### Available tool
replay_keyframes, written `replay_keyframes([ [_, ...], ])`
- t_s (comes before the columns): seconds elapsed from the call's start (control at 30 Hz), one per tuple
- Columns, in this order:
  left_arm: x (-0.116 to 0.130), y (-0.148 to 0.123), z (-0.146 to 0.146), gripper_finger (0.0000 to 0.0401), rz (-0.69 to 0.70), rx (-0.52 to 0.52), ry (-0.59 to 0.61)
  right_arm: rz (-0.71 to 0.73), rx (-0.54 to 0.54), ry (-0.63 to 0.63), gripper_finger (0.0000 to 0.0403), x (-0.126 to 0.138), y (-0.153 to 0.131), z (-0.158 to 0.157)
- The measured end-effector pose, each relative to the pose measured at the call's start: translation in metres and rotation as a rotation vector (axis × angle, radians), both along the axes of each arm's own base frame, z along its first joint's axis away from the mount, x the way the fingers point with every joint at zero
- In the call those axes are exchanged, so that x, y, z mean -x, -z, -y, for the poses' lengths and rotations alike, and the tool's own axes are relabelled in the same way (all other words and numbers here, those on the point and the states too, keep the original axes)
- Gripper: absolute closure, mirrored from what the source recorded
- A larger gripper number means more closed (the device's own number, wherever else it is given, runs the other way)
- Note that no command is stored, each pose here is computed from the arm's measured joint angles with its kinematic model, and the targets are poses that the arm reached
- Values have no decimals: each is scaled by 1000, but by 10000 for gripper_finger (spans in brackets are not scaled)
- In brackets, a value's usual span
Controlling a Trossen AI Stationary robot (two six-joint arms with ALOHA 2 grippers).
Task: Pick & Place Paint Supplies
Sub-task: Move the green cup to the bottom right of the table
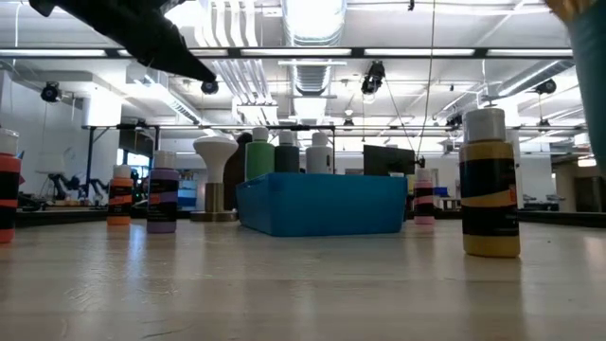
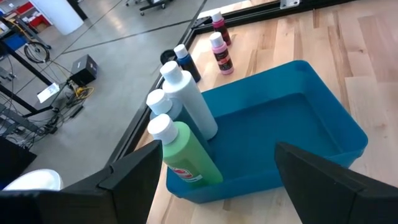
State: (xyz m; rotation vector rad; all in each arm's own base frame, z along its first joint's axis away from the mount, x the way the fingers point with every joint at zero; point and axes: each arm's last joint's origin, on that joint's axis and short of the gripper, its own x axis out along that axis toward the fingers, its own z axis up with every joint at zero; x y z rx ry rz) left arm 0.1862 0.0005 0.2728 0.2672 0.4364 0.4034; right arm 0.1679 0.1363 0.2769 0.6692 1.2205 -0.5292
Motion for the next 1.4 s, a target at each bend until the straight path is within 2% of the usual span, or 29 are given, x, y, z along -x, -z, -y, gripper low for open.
replay_keyframes([
  [0.13, 0, 1, 0, 87, -8, 0, -1, 14, -43, 97, 395, 30, 10, 24],
  [0.27, 0, 1, 0, 87, -10, 0, -1, -26, -21, 120, 395, 49, 25, 39],
  [0.57, 0, 1, 0, 87, 1, 20, -9, -39, -2, 124, 395, 68, 41, 56],
  [0.8, 0, 1, 0, 87, 1, 21, -10, -76, 38, 106, 395, 68, 45, 56],
  [0.93, 0, 1, 0, 87, 1, 22, -10, -40, 9, 74, 395, 63, 45, 52],
  [1.03, 0, 1, 0, 87, 2, 23, -11, 10, -34, 35, 395, 56, 43, 46],
  [1.4, 1, 3, 0, 87, -4, 52, -24, -34, -12, -138, 395, 46, 35, 4],
])
